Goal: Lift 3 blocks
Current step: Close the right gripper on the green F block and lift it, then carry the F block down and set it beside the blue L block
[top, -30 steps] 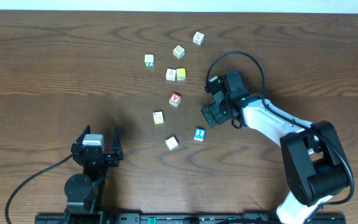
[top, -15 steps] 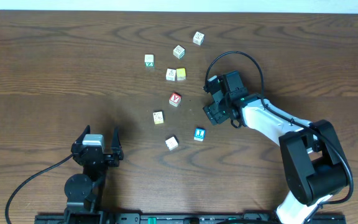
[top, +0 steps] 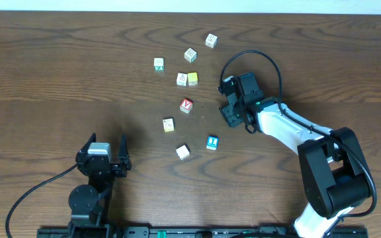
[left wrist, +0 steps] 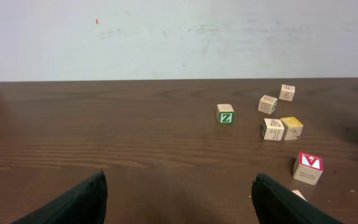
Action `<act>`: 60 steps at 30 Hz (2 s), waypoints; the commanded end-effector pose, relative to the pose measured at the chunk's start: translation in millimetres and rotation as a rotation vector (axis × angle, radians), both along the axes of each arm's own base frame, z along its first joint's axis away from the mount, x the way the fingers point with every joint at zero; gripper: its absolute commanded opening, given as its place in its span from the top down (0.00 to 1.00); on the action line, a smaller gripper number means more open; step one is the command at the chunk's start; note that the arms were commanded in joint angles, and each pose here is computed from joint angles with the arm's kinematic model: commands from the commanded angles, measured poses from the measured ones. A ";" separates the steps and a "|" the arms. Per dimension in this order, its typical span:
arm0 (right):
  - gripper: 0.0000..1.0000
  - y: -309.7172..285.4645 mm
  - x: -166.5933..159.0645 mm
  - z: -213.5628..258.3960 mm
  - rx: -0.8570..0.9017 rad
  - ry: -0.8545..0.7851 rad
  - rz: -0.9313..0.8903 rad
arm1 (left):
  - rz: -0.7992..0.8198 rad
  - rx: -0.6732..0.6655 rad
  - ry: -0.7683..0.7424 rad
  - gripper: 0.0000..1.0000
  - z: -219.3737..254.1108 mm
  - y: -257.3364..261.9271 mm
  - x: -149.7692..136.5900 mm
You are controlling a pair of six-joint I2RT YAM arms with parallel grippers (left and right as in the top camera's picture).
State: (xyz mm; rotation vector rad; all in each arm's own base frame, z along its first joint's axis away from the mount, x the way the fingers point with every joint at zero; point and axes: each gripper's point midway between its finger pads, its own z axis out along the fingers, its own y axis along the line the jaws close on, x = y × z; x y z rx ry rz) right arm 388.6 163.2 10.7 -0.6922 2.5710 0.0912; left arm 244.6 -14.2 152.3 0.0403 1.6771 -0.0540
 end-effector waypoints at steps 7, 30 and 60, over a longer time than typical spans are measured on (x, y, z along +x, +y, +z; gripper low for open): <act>0.53 -1.2 7.6 3.5 0.012 -0.008 -0.056 | -0.001 0.001 0.047 0.25 -15.4 0.2 -0.9; 0.69 8.9 10.2 95.3 0.171 -0.124 -0.156 | -0.001 0.001 0.047 0.25 -15.4 0.2 -0.9; 0.71 -38.4 -116.8 71.1 0.268 0.046 -0.496 | -0.001 0.001 0.047 0.25 -15.4 0.2 -0.9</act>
